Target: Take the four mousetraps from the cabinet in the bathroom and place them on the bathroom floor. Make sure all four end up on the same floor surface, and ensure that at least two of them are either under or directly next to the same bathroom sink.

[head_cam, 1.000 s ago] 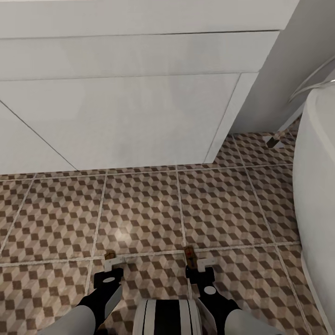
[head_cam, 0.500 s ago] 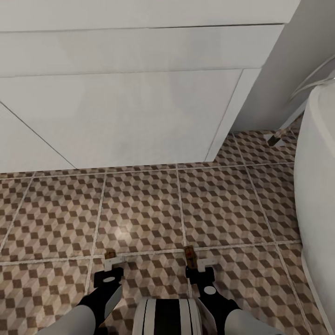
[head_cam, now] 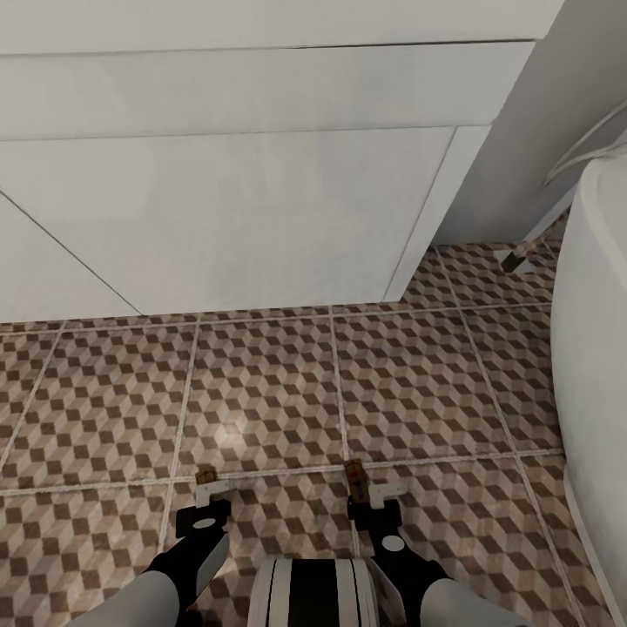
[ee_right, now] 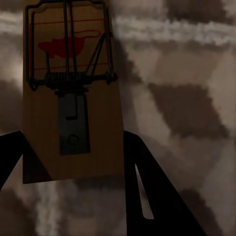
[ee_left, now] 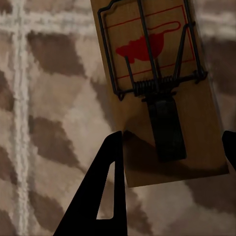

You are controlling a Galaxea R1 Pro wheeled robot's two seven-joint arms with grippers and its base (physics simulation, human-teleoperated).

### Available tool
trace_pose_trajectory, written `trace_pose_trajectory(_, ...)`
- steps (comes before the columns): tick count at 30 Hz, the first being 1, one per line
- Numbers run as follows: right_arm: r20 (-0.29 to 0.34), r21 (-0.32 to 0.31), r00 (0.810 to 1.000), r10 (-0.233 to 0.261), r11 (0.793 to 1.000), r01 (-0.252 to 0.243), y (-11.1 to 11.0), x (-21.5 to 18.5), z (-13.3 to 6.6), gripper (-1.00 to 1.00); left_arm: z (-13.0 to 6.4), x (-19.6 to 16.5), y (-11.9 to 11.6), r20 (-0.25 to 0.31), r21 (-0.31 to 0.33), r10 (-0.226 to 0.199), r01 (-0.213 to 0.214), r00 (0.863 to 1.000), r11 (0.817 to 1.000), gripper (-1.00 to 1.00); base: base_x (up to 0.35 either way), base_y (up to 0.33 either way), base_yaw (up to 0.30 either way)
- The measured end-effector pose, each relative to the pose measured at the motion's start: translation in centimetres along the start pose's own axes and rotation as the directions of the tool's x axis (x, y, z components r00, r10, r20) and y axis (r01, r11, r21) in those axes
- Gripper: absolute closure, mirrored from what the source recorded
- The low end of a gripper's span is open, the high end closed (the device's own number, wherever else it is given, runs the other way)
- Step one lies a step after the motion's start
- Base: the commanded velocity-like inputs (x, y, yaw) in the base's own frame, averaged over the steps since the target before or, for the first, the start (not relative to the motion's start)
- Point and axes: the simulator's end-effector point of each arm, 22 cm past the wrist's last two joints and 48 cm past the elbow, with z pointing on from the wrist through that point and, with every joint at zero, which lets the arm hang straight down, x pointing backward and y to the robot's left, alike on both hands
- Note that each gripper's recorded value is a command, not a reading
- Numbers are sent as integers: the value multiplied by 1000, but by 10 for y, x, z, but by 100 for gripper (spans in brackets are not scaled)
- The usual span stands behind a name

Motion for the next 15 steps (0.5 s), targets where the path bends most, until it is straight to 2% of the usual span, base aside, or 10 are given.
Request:
trace_pose_trajectory(5,11,1,1000,7,1000,-8,0,-2,0,100,0,0,0,-1,0,0,0,1000,1000,100,0,0,0)
trace_pose_trajectory(10,63,1,998,23,1000,-23,-1,-14,0,100,0,0,0,-1,0,0,0,1000,1000,100,0,0,0)
trace_pose_trajectory(15,81,0,996,27,1000,-27,-1,-17,-1,100,0,0,0,-1,0,0,0,1000,1000,100,0,0,0)
